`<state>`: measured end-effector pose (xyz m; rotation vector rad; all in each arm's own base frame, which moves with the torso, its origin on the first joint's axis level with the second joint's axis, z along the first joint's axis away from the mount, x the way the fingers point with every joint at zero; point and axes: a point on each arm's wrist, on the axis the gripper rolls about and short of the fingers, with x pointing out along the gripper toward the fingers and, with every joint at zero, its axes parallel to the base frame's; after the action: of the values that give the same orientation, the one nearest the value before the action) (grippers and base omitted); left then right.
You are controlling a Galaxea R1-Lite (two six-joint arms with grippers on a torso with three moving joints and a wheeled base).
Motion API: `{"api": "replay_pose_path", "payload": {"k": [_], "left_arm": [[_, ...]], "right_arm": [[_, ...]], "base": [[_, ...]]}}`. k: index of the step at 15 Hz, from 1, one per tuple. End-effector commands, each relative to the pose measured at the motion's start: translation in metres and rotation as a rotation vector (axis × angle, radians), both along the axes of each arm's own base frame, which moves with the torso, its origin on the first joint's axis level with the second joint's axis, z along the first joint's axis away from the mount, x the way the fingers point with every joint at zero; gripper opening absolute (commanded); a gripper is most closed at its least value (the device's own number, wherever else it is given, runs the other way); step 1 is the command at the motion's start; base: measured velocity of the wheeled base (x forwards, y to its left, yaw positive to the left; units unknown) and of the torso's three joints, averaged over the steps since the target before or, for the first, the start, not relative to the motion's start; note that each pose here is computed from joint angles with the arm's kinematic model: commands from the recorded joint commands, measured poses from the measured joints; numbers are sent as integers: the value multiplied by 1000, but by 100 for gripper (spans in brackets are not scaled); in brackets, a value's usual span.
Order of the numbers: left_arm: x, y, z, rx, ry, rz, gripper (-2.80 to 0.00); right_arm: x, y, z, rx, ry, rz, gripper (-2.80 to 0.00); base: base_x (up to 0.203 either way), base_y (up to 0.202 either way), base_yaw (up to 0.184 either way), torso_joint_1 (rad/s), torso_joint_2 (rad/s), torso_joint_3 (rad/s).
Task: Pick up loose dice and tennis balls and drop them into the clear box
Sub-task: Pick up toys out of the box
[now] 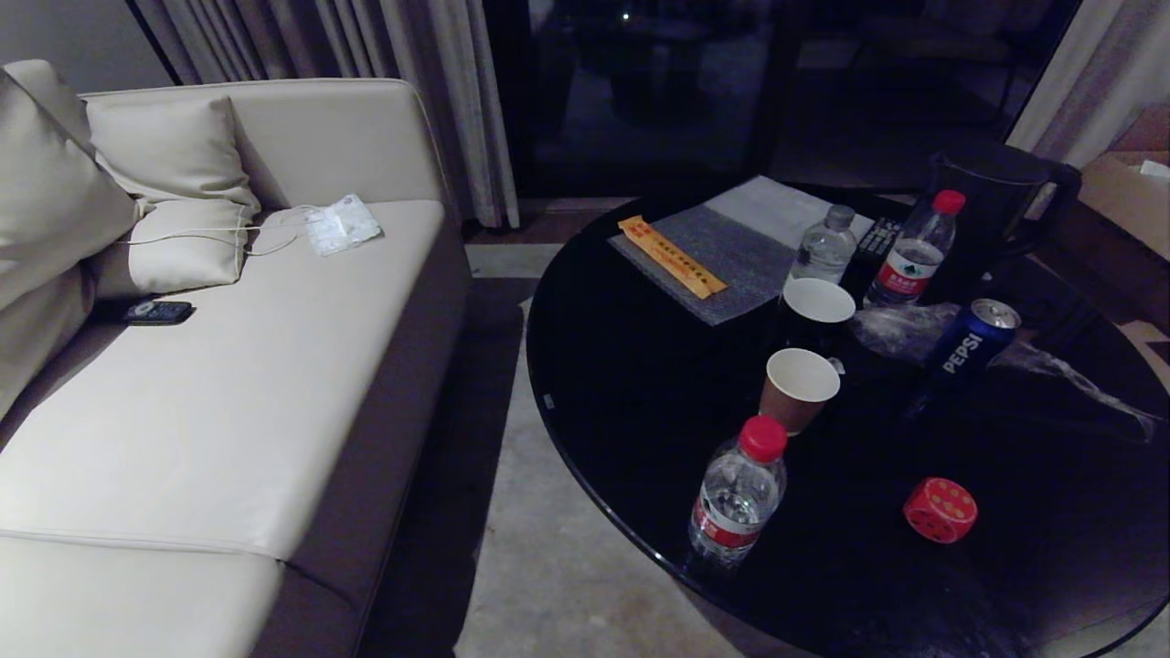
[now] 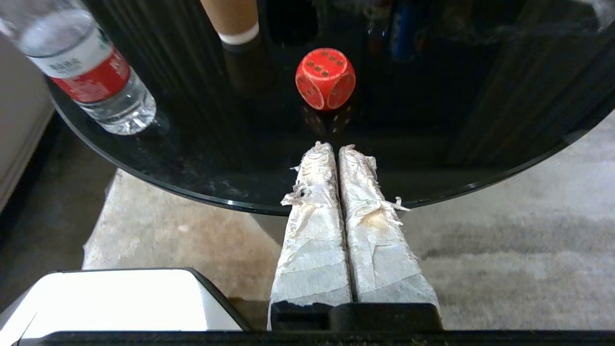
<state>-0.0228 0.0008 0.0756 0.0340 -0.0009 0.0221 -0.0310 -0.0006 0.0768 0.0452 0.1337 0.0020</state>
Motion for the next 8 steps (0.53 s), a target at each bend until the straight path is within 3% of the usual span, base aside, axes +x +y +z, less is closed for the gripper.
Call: {"api": "replay_pose_path", "payload": {"k": [1,5,8], "left_arm": [[0,0,0,1,3,1,-280],[0,0,0,1,3,1,-280],[0,0,-1,-7,4,2,-280]], "right_arm": [[0,0,0,1,3,-1,-280],[0,0,0,1,3,-1,-280],[0,0,0,-1,4,2,-280]], "base": [[0,0,0,-2,5,-193],[0,0,0,2,2,-185],[0,0,0,2,4,-53]]}}
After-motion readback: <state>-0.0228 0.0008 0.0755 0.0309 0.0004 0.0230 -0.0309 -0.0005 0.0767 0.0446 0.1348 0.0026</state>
